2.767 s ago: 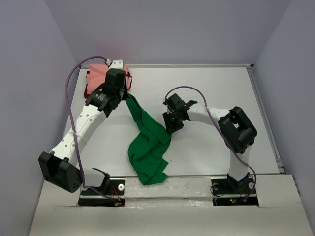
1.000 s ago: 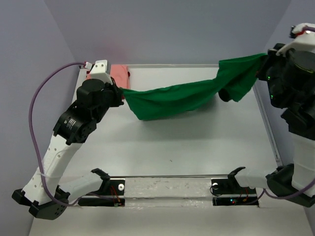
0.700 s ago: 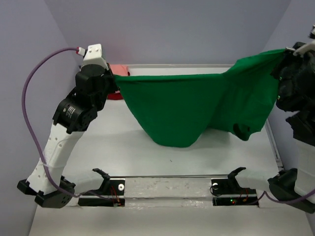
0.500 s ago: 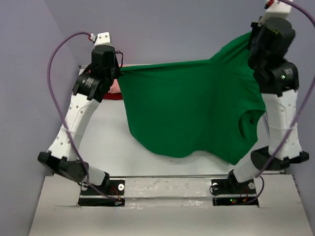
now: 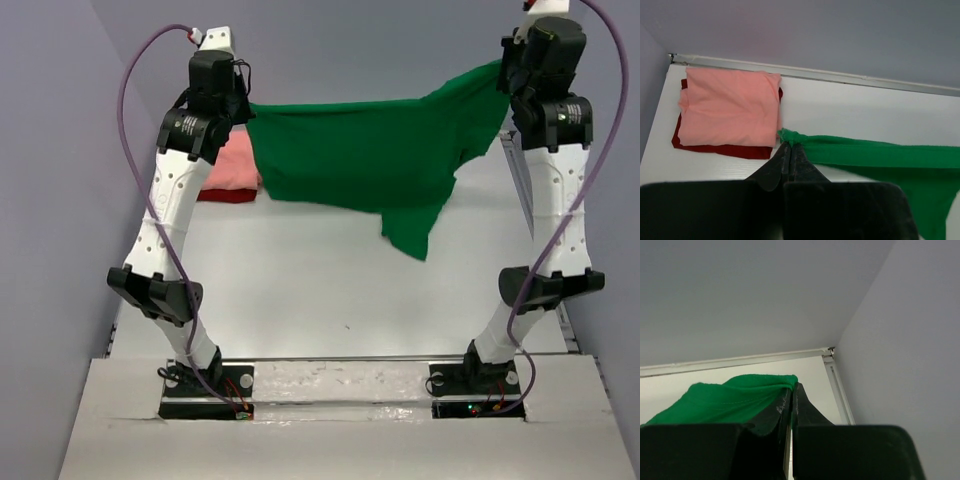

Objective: Fold and stack the t-shirts
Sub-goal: Flatten out the tshirt

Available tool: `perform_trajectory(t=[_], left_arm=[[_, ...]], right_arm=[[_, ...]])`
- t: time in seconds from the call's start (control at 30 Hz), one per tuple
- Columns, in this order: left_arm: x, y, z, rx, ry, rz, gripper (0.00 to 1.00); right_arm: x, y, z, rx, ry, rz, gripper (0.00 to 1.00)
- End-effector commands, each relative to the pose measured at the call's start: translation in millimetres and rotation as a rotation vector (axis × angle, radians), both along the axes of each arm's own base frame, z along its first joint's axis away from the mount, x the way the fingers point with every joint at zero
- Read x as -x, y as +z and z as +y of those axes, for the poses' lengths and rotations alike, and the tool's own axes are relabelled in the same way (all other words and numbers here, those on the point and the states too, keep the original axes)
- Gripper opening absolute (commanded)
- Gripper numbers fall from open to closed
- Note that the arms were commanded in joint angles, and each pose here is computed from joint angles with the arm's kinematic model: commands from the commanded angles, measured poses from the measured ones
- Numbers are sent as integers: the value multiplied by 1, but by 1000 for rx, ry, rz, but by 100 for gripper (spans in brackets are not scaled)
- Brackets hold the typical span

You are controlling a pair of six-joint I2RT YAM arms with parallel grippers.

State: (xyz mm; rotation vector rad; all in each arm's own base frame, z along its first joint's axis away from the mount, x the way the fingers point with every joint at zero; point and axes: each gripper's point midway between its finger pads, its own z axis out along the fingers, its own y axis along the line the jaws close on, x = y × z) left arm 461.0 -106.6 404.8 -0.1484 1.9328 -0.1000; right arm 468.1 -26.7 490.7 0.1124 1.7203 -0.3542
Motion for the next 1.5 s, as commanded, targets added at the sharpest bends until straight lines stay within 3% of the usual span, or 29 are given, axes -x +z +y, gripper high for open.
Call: perform_trajectory(t=[0.0, 0.27, 0.5, 0.63, 0.83, 0.93, 1.03, 1.1, 1.23, 1.37, 1.47], left_arm=[[51, 77, 6, 50, -62, -183, 0], [136, 84, 20, 68, -77, -225, 0], [186, 69, 39, 86, -69, -220, 0], [202, 75, 45, 96, -65, -230, 0], [206, 94, 48, 99, -64, -259, 0], [191, 103, 44, 90, -59, -269, 0], [159, 104, 30, 69, -75, -262, 0], [118, 82, 14, 55, -69, -201, 0], [45, 10, -16, 77, -96, -58, 0], [-11, -108, -34, 50, -65, 139, 0], [-32, -180, -35, 6, -46, 263, 0]], right_arm=[[68, 83, -6, -22, 12, -236, 0], [161, 100, 5, -45, 15, -296, 0], [245, 107, -8, -94, 13, -346, 0], [268, 119, -14, -126, 18, -382, 0], [271, 138, -13, -140, 31, -429, 0], [250, 147, -8, -121, 26, -433, 0], [203, 143, 3, -75, 4, -390, 0], [170, 128, 9, -43, -18, -327, 0], [81, 43, 34, -14, -14, -98, 0], [38, -21, 18, -13, -56, 9, 0], [17, -74, 5, -14, -83, 128, 0]])
